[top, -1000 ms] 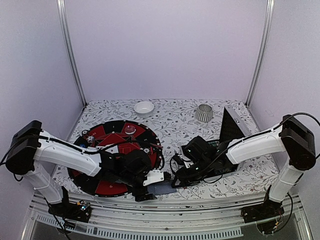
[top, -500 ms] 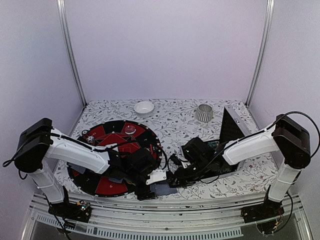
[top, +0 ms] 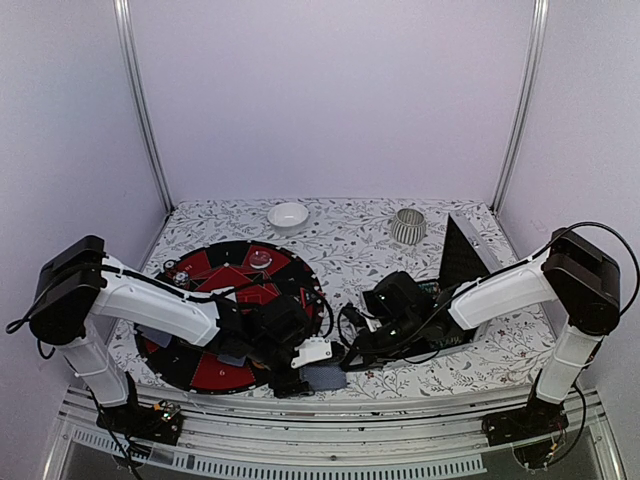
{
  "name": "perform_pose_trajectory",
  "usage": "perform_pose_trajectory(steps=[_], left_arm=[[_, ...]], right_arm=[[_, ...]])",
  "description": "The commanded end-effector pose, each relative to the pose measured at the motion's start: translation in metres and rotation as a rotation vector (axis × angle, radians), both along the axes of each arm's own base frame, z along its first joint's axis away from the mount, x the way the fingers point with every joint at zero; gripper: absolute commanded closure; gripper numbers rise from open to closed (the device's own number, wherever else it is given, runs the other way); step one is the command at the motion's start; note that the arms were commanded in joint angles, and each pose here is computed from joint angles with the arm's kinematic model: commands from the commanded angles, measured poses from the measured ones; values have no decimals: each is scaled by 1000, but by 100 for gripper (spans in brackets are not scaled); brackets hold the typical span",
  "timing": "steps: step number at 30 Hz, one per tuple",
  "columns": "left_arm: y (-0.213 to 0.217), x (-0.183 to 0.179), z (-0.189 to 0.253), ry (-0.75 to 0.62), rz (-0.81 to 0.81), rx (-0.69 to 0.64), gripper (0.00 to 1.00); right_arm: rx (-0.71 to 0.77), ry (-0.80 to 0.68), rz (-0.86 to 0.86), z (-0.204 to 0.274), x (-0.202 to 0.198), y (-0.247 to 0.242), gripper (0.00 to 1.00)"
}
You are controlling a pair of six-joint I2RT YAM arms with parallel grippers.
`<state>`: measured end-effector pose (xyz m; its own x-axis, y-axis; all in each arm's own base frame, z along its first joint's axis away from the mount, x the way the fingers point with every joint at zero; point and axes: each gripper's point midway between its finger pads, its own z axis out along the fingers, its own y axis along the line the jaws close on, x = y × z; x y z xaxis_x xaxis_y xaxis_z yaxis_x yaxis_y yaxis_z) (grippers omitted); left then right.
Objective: Distribute texas hold em gaming equipment
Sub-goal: Pick up the poker card from the face-down deck piles.
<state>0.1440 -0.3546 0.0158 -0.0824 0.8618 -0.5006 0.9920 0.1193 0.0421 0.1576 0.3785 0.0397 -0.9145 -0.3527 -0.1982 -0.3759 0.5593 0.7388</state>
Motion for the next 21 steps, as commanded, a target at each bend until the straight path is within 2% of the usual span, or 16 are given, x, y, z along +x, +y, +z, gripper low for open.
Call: perform_pose_trajectory(steps=[1,6,12,16,19,21], left_arm=[[-4,2,2,10,-7,-4,20],[-4,0,0,27,-18,1,24],[-6,-4,-7,46,-50,18,17],[-5,-7,-13,63,-73,36,17],[-5,-8,-16,75,-77,51,23],[-5,-8,-17,79,-78,53,32]], right_arm=[[40,18,8,3,-1,1,97],[-11,8,-27,-5,1,-8,92],[-48,-13,-38,-6,2,-15,86],[-56,-19,-41,-5,3,-17,85],[-63,-27,-44,-4,4,-18,83],[-66,-30,-45,-3,4,-19,82]])
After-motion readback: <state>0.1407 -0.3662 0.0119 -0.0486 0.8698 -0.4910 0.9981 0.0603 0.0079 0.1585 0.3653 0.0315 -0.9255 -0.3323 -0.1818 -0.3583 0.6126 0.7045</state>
